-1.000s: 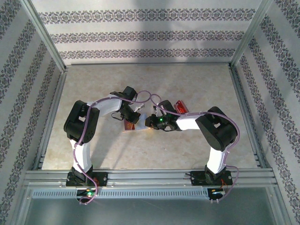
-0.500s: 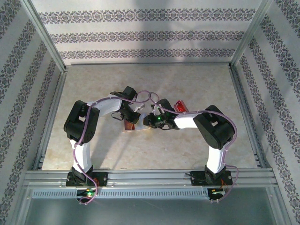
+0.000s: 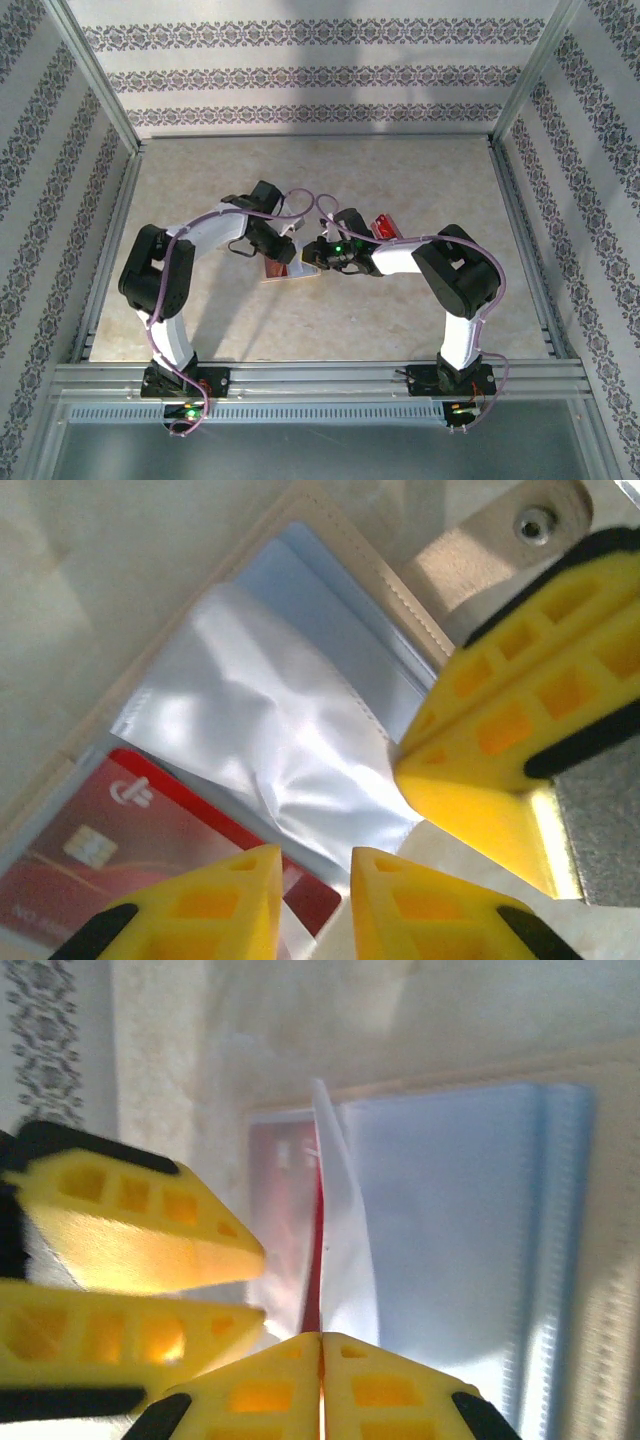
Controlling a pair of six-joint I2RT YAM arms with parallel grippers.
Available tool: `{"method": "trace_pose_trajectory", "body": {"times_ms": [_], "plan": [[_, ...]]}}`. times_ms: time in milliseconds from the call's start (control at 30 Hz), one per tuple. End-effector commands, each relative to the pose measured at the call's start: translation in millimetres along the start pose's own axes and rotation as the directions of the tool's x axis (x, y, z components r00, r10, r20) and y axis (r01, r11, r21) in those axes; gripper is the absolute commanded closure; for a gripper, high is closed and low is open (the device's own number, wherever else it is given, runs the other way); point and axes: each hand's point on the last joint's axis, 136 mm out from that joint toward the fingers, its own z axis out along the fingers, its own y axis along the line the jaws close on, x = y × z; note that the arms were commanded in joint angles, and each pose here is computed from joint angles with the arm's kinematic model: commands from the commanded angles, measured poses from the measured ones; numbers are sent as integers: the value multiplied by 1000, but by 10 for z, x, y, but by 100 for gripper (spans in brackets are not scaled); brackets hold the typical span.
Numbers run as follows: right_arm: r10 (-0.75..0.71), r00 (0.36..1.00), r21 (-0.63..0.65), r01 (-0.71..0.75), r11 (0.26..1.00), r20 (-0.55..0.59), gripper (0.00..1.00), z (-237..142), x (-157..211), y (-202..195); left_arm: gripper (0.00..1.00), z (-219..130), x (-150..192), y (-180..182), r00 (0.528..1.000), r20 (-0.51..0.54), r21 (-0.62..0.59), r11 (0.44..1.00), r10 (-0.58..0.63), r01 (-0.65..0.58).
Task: Put the credit cards into the card holder
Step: Flip over the card slot in the card holder.
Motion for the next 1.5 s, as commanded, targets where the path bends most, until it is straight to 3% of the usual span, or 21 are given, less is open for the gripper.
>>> {"method": "trace_pose_trajectory", "body": {"times_ms": [0, 200, 433, 633, 700, 867, 967, 1167, 1333, 1467], "plan": [[12, 1000, -87, -13, 996, -10, 90, 40, 29, 135, 72, 22, 105, -18, 1000, -9, 29, 999, 15, -14], [24, 1000, -44, -24, 999, 1, 98, 14, 27, 11, 66, 161, 139, 22, 999, -32, 39, 999, -8, 10], [24, 1000, -56, -24, 998, 4, 98, 3, 21, 52, 66, 301, 178, 75, 997, -67, 46, 998, -30, 33], [8, 1000, -66, -9, 998, -19, 98, 75, 36, 129, 66, -152, 81, 2, 1000, 20, 46, 999, 6, -7], [2, 999, -79, -4, 997, -32, 98, 134, 45, 184, 60, -371, 72, 32, 997, 72, 37, 999, 6, -8], [-20, 998, -99, 14, 995, -59, 98, 311, 65, 301, 53, -791, 48, 356, 971, 221, -17, 995, -89, 95], [-18, 997, -105, 10, 994, -71, 98, 409, 75, 334, 49, -966, 45, 490, 949, 303, -57, 992, -88, 110], [-49, 992, -55, 44, 998, -113, 98, 625, 153, 347, 34, -1137, 89, 651, 924, 382, -190, 979, 6, 73], [-98, 981, 66, 110, 992, -166, 97, 806, 256, 251, 32, -1303, 132, 792, 909, 414, -274, 959, 45, 77], [-130, 974, 113, 152, 982, -183, 97, 907, 267, 258, 31, -1333, 149, 813, 902, 430, -274, 958, 44, 84]]}}
